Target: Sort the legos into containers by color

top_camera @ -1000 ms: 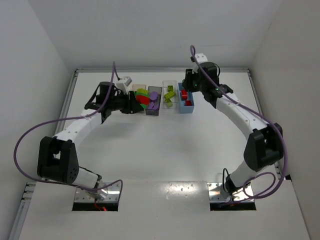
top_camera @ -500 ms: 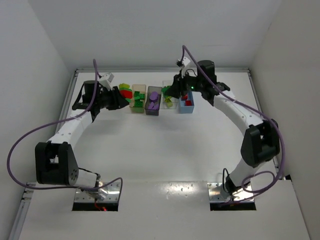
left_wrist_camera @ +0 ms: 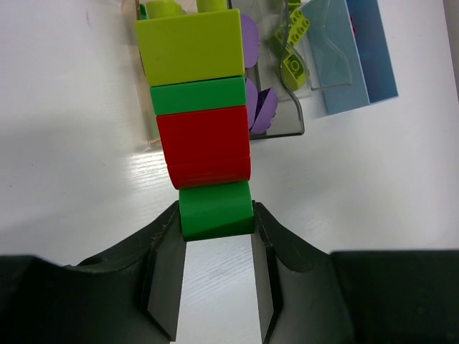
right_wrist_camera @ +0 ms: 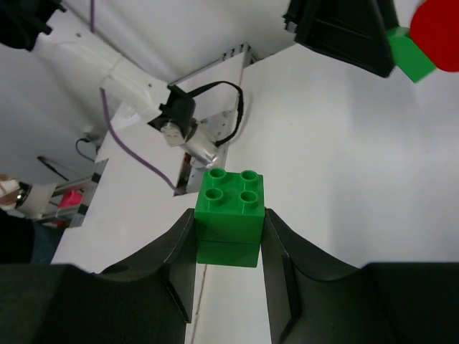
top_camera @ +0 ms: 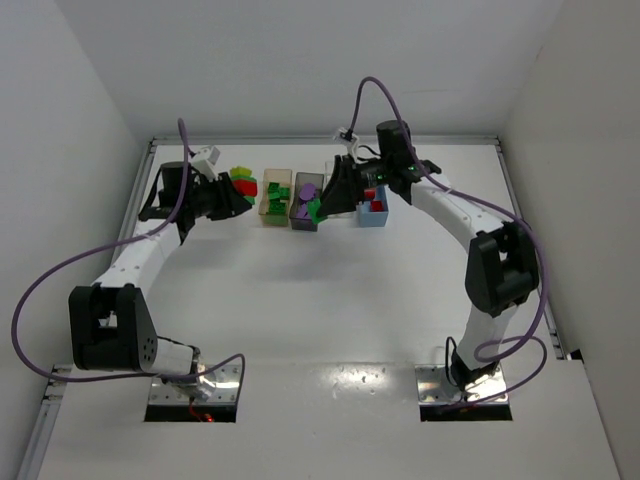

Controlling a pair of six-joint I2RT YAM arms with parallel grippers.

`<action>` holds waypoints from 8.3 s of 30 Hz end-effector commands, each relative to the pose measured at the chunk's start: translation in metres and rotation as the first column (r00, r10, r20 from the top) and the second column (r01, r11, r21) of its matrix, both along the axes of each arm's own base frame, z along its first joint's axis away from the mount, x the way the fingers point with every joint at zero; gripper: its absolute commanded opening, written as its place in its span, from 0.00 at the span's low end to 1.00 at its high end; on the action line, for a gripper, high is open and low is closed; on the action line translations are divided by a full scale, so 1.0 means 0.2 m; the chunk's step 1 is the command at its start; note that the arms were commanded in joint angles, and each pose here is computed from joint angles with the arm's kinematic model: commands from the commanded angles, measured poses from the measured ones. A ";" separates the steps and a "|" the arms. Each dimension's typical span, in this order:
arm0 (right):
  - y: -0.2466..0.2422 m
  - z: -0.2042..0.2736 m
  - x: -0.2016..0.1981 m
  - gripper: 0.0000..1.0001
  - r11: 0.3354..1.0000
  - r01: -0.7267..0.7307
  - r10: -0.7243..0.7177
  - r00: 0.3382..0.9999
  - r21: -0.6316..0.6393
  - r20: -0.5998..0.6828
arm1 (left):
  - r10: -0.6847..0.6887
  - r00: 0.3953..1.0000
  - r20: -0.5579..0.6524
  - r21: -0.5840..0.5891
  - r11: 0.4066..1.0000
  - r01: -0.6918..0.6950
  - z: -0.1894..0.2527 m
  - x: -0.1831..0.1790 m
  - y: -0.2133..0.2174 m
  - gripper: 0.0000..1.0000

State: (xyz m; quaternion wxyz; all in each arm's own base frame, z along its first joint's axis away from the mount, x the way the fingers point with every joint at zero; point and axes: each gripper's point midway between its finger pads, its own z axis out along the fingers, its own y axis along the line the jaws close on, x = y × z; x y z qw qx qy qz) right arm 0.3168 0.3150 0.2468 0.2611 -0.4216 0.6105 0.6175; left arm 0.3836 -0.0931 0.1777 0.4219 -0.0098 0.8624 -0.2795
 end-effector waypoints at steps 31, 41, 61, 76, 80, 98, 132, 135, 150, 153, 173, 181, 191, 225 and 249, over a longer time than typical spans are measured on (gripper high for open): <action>-0.15 0.04 -0.25 0.24 0.998 0.024 -0.007 0.964 -0.060 0.268 | 0.437 0.797 -0.416 0.402 0.875 -0.270 -0.72 -0.37 0.52 0.30; -0.17 0.04 -0.24 0.24 0.997 0.049 -0.028 0.959 -0.067 0.282 | 0.301 0.846 -0.440 0.274 0.942 -0.193 -0.67 -0.33 0.37 0.77; -0.06 0.03 -0.28 0.24 0.997 -0.062 0.073 0.949 -0.045 0.307 | -0.446 0.889 0.105 0.109 0.893 0.436 0.29 -0.56 -0.11 0.76; 0.13 0.01 -0.37 0.24 0.986 -0.159 0.169 0.940 -0.055 0.297 | -0.765 0.590 0.257 -0.114 0.583 0.805 0.46 -0.61 -0.48 0.75; 0.18 0.03 -0.30 0.25 0.994 -0.094 0.105 0.972 -0.060 0.210 | -0.774 0.580 0.253 -0.086 0.580 0.810 0.46 -0.64 -0.50 0.70; 0.25 0.09 -0.26 0.24 0.990 -0.142 0.139 0.985 0.023 0.099 | -0.816 0.499 0.293 -0.017 0.517 0.856 0.52 -0.71 -0.58 0.75; 0.29 0.05 -0.28 0.24 0.988 -0.155 0.153 0.974 -0.001 0.169 | -0.836 0.463 0.295 -0.029 0.477 0.879 0.52 -0.72 -0.64 0.57; 0.29 0.05 -0.28 0.24 0.988 -0.155 0.153 0.974 -0.001 0.169 | -0.836 0.470 0.284 -0.031 0.482 0.876 0.50 -0.71 -0.64 0.43; 0.26 -0.03 -0.25 0.69 0.995 -0.061 0.074 0.985 -0.083 0.154 | -0.833 0.451 0.320 0.027 0.484 0.875 0.55 -0.73 -0.63 0.19; 0.25 -0.06 -0.27 0.71 0.994 -0.063 0.075 0.987 -0.091 0.141 | -0.831 0.451 0.327 0.031 0.486 0.873 0.57 -0.72 -0.63 0.19; 0.24 0.01 -0.29 0.09 0.995 -0.099 0.103 0.981 -0.034 0.166 | -0.790 0.524 0.317 0.000 0.552 0.834 0.58 -0.62 -0.58 0.18; 0.18 -0.13 -0.37 0.05 0.990 -0.091 0.108 0.980 -0.109 0.166 | -0.639 0.628 0.445 0.047 0.717 0.695 0.79 -0.36 -0.44 0.18; 0.08 -0.28 -0.28 0.04 0.966 0.067 0.003 0.963 -0.248 0.271 | -0.346 0.913 0.217 0.150 0.936 0.319 0.43 0.07 -0.33 0.18; 0.08 -0.26 0.12 0.05 0.911 0.308 -0.200 0.911 -0.273 0.361 | -0.005 0.997 0.073 0.227 0.974 -0.012 -0.05 0.79 -0.28 0.67; 0.56 -0.75 0.67 0.06 0.820 0.448 -0.299 0.866 -0.357 0.400 | 0.078 0.983 0.164 0.121 0.988 -0.099 0.51 0.09 0.36 1.00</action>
